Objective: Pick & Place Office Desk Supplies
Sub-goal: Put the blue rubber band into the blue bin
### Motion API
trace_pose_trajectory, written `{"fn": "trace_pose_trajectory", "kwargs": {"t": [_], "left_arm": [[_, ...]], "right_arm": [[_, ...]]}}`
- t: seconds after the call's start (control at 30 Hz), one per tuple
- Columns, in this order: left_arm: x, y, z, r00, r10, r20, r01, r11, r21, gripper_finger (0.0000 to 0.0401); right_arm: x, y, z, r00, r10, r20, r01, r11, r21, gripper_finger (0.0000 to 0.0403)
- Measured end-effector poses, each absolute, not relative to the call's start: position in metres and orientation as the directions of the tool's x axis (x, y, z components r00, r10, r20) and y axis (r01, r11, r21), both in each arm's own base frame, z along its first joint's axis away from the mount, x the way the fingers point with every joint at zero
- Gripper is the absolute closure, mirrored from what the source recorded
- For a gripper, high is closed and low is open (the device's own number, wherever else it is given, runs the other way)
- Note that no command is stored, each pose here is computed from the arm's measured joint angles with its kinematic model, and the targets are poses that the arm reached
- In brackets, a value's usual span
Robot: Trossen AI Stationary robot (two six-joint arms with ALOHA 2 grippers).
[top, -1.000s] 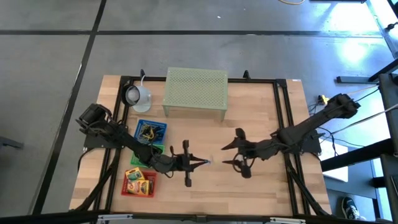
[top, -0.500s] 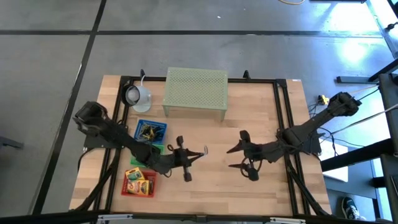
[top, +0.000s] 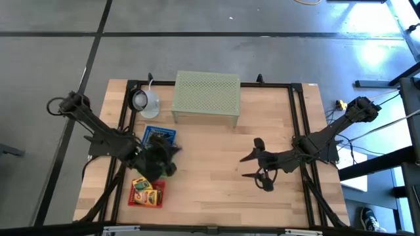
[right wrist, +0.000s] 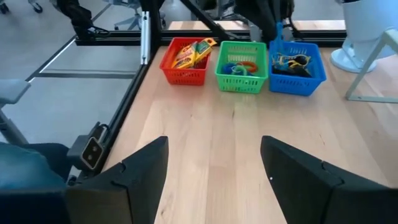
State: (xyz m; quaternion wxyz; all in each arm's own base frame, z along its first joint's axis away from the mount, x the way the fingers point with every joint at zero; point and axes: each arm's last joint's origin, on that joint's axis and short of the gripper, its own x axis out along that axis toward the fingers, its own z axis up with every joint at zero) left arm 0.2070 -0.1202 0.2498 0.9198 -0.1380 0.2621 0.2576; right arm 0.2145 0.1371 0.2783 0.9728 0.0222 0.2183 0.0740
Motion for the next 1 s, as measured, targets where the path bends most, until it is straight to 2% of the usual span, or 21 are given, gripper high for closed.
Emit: {"fn": "trace_pose_trajectory", "kwargs": {"t": [0.23,0.43,0.7,0.9,1.0], "left_arm": [[0.174,-0.096,0.239,0.474,0.506,-0.721,-0.76,0.648,-0.045,0.0398],[0.163,-0.082,0.233,0.302,0.567,-0.766,-0.862,0.506,0.034,0.0398],[0.161,-0.068,0.203,0.195,0.536,-0.822,-0.915,0.401,0.045,0.0398],[0.161,-0.064,0.195,0.171,0.506,-0.845,-0.924,0.38,0.04,0.0395],[0.161,-0.064,0.195,0.171,0.505,-0.846,-0.923,0.382,0.042,0.038]], "right_arm": [[0.215,0.136,0.278,0.902,0.115,-0.417,-0.125,0.992,0.003,0.0144],[0.215,0.135,0.278,0.908,0.078,-0.411,-0.133,0.985,-0.108,0.0144],[0.217,0.128,0.279,0.924,-0.088,-0.371,-0.004,0.971,-0.239,0.0144],[0.22,0.122,0.279,0.921,-0.121,-0.37,0.03,0.969,-0.245,0.0144],[0.222,0.119,0.279,0.919,-0.134,-0.371,0.041,0.968,-0.247,0.0144]]}}
